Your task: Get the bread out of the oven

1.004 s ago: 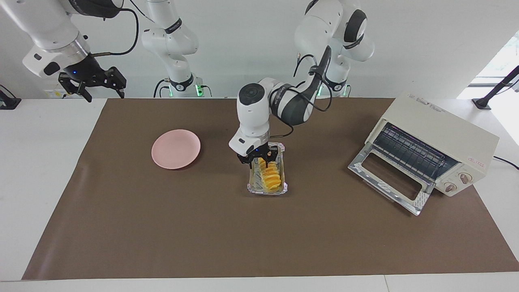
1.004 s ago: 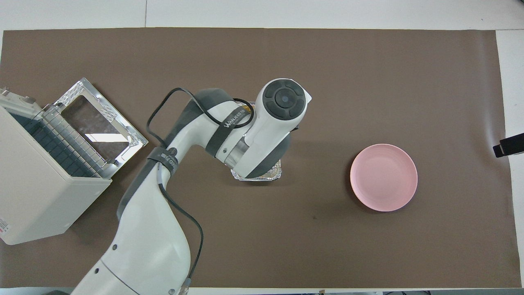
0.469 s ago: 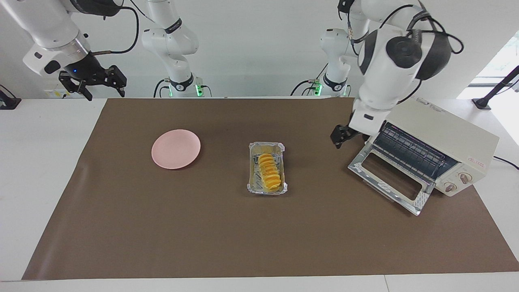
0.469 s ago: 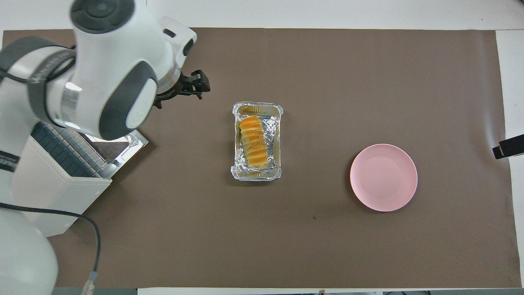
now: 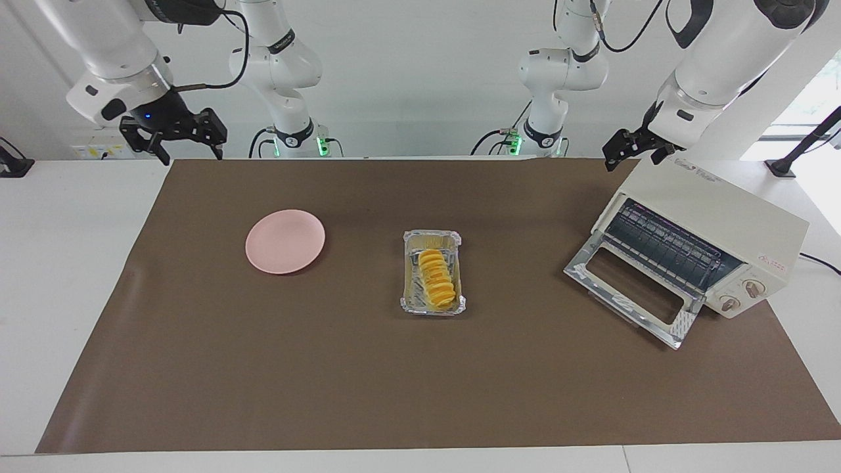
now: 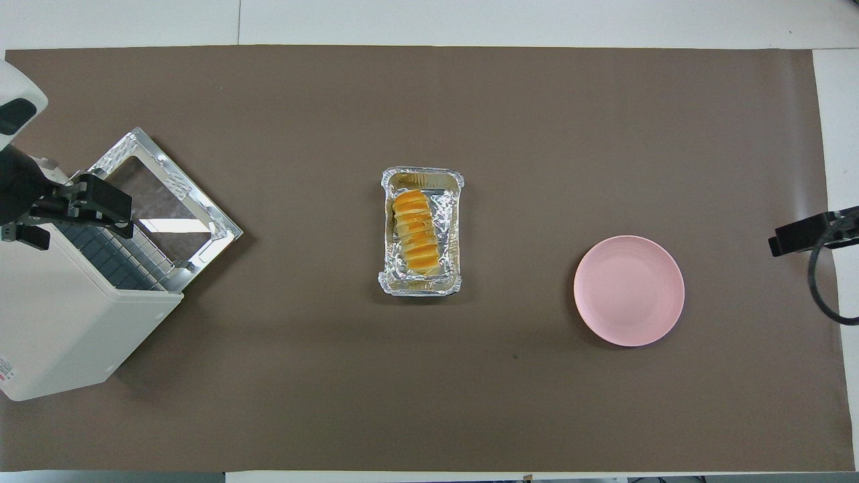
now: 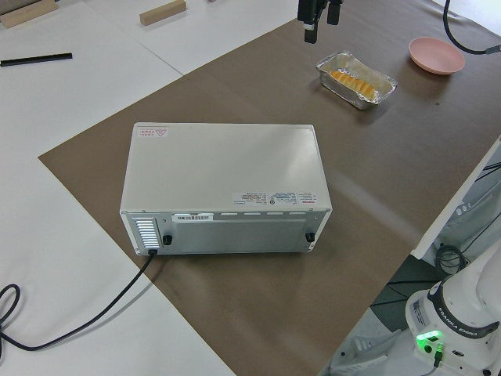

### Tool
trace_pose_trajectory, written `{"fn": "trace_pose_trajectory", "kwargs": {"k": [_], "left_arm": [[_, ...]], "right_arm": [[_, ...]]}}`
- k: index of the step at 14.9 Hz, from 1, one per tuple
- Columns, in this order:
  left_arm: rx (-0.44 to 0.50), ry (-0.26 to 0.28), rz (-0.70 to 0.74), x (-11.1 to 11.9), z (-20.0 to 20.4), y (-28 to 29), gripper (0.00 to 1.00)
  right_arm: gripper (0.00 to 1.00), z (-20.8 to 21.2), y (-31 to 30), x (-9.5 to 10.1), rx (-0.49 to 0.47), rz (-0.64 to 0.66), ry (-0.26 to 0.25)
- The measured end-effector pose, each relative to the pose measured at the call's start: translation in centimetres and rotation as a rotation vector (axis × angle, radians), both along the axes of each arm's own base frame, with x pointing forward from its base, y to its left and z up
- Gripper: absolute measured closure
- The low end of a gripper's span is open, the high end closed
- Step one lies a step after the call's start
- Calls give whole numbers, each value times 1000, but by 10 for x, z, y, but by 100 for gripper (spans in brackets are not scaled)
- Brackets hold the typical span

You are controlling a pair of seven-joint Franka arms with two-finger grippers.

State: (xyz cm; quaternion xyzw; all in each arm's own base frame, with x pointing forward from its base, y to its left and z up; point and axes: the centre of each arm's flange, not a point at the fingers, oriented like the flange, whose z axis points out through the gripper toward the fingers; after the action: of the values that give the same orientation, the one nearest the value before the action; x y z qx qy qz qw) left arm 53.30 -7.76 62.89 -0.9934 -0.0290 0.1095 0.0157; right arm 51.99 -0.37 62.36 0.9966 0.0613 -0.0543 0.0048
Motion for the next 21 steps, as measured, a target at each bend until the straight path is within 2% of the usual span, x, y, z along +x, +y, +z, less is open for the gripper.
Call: {"fn": "trace_pose_trajectory", "kwargs": {"k": [1,3,9,17,21], "left_arm": [[-2,4,-9,-6,-3,1,0],[-11,-25,-28,-7,-5,2,0],[-13,-21,-39,-6,-10,3,0],[-12,-24,-27,-6,-8,9,0],[-12,-24,-27,-6,-8,9,0]], "right_arm": [[0,-8,27,2,-6,-10,-10],[0,-35,89,7,-14,-49,-51],[0,-142,226,35,-14,-172,-98],[0,-275,346,56,-13,-298,-110],[0,-308,342,70,-5,-314,-128]]}}
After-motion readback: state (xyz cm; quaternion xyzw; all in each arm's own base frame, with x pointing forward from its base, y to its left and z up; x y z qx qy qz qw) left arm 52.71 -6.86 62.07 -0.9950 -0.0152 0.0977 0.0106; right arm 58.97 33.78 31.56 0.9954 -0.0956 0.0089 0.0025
